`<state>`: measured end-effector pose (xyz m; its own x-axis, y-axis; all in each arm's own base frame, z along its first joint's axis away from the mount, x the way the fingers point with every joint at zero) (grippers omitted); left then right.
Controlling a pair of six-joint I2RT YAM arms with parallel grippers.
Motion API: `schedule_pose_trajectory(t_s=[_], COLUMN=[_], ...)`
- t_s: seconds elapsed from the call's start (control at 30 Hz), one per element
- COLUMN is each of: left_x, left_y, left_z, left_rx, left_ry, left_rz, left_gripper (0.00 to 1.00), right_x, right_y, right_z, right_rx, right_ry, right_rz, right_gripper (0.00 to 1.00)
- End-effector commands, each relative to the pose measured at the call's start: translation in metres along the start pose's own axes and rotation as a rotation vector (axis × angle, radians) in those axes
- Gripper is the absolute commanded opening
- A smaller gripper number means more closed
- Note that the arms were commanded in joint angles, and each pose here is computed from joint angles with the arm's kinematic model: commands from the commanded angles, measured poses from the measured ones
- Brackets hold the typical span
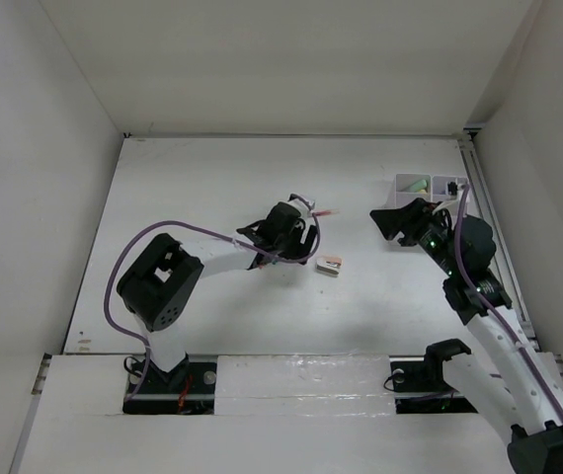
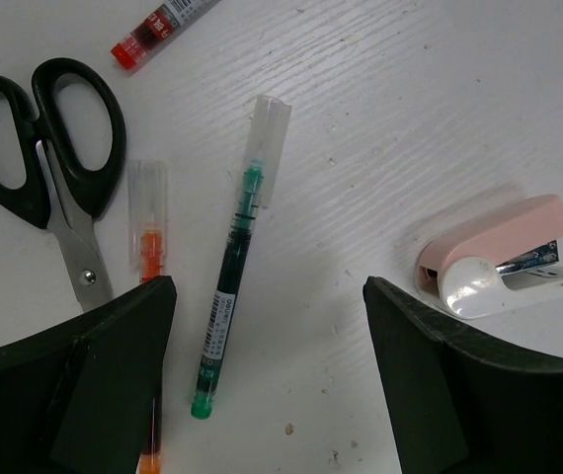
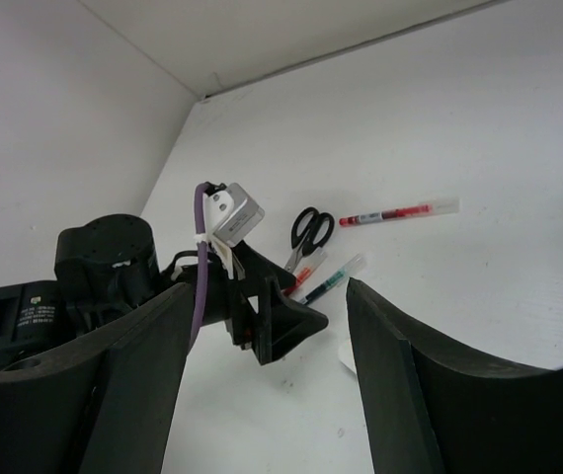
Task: Sort the stationery into containers
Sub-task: Pick up the pen from the center of the board.
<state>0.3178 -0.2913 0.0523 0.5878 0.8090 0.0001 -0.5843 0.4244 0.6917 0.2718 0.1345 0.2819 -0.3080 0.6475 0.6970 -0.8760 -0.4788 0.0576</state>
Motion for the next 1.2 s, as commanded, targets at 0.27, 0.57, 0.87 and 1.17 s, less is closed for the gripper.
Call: schedule_pose_trajectory(t_s=[0.27,0.57,0.87,1.17], left_x=[-0.005,0.008,0.004,-0.003], left_y=[-0.006,-0.008,0.0,-0.004], left_z=[-0.009,-0.031,-0.049,-0.058], left_rx=[0.008,0.07,0.103,0.147], left_ry=[0.036,0.11,0.16,0.141], left_rz=[-0.026,-0.004,-0.019,0.018], left_gripper=[0.66,0.6,0.48,0.4], right_x=[0.019,0.027,0.043,0.059], right_y=[0.003,0.005,0.011,0.017], right_z=[0.006,0.008,0.007,0.013], right_rx=[-0.033,-0.046,-0.044,-0.073], right_ry=[0.012,0.006,0.001,-0.007], right_rz=[0.038,0.051,0.094,0.117], right_gripper=[0.7,0.7,0.7,0.7])
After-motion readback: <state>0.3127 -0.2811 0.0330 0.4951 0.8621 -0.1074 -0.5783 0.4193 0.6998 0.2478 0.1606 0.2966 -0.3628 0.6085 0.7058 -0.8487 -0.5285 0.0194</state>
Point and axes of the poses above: each gripper's point midway between its finger pads, its own y axis back along the fingers, its own x axis along the line the jaws close on, z = x × y, the point moved 1 cm from there along y, back along the fingers, and after that the axes turned 7 degrees about -y, right-handed, at the moved point
